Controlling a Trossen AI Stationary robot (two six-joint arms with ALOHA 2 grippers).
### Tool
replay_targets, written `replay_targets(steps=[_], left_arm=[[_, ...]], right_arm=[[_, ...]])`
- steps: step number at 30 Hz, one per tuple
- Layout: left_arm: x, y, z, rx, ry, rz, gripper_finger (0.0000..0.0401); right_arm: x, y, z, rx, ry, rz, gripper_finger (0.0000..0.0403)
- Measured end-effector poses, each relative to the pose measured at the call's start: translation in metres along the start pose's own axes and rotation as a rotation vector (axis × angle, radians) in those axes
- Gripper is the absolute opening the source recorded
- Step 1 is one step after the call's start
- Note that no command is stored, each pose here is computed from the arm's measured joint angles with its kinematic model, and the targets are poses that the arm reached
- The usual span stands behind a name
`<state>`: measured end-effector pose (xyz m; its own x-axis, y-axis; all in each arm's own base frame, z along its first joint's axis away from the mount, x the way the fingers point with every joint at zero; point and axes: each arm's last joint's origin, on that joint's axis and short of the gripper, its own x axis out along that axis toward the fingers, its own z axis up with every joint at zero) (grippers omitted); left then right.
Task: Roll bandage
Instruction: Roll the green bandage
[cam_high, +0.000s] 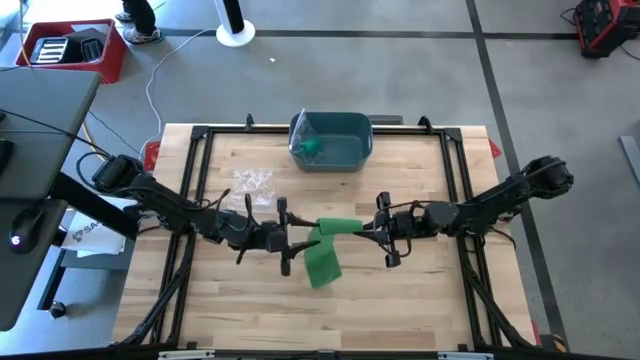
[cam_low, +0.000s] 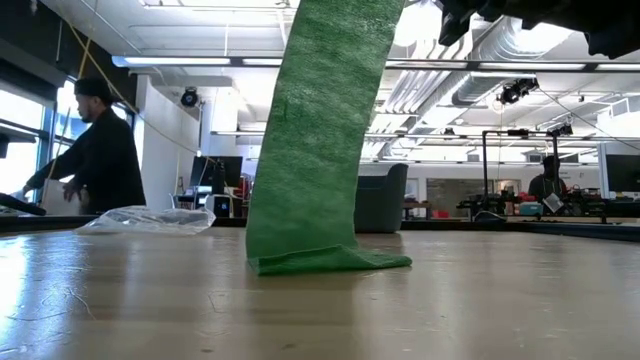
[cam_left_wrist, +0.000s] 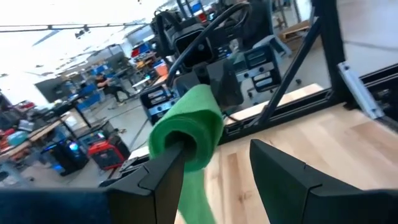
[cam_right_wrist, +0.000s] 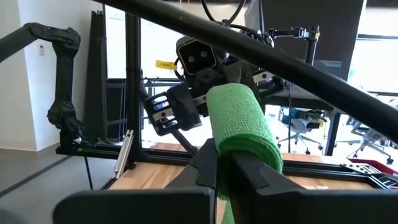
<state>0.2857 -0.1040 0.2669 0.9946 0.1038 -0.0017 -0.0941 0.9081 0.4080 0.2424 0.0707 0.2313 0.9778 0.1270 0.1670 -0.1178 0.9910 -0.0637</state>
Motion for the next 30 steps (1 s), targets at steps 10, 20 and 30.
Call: replay_targets(steps=[10,20,30], left_arm=[[0.005,0.008,-0.002,-0.048,-0.021,-0.028,0.0177],[0.005,0.008,-0.003,-0.107,-0.017,-0.023,0.0176],[0.005,0.009,-0.004,-0.195,-0.009,-0.012,0.0089]], right_arm=[[0.009,0.001,0.009,-0.015,0.011,0.000,0.0007],[0.023,0.001,0.021,-0.048,0.086,-0.022,0.0009],[0.022,0.006,0.018,-0.170,0.131,-0.068,0.0061]])
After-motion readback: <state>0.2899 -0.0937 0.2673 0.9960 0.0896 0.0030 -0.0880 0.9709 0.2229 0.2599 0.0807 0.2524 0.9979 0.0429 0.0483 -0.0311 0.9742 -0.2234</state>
